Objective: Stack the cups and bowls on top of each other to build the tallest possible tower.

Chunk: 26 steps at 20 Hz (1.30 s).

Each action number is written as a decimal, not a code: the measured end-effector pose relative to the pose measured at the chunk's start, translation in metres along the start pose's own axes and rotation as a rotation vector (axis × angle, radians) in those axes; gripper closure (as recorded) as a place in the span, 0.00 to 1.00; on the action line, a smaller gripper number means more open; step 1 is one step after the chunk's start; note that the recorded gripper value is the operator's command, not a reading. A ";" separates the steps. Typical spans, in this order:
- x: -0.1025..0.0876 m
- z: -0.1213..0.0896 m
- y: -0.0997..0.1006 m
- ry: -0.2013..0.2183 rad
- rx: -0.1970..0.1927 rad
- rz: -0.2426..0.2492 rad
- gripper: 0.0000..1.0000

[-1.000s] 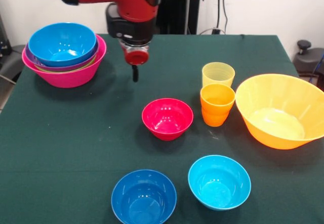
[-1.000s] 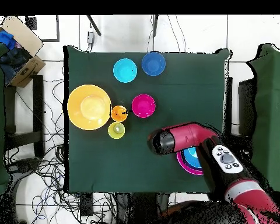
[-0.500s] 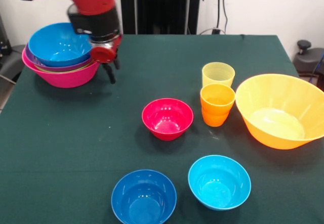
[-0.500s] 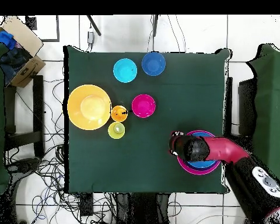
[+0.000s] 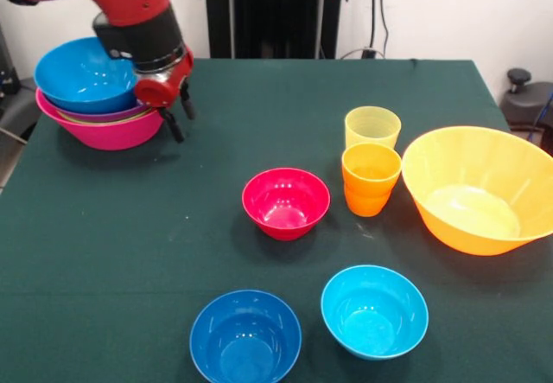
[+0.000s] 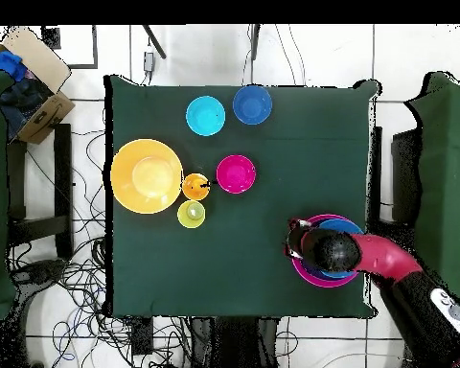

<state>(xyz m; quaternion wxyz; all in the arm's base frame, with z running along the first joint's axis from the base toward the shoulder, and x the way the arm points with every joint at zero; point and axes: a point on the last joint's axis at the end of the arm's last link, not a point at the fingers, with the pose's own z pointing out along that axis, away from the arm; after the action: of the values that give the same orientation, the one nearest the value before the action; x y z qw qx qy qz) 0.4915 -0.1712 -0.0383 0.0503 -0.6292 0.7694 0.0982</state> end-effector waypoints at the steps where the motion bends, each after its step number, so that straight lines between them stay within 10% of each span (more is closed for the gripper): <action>1: -0.002 0.002 0.001 0.019 -0.008 -0.022 0.00; 5: -0.049 0.022 0.014 0.214 -0.115 -0.270 0.00; 10: -0.108 0.019 0.015 0.302 -0.180 -0.405 0.00; 26: -0.141 0.000 -0.023 0.360 -0.133 -0.395 0.00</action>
<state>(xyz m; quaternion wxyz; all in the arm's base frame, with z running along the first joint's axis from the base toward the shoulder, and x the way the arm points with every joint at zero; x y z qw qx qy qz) 0.5425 -0.0407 -0.0121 -0.1105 -0.7763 0.6202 0.0235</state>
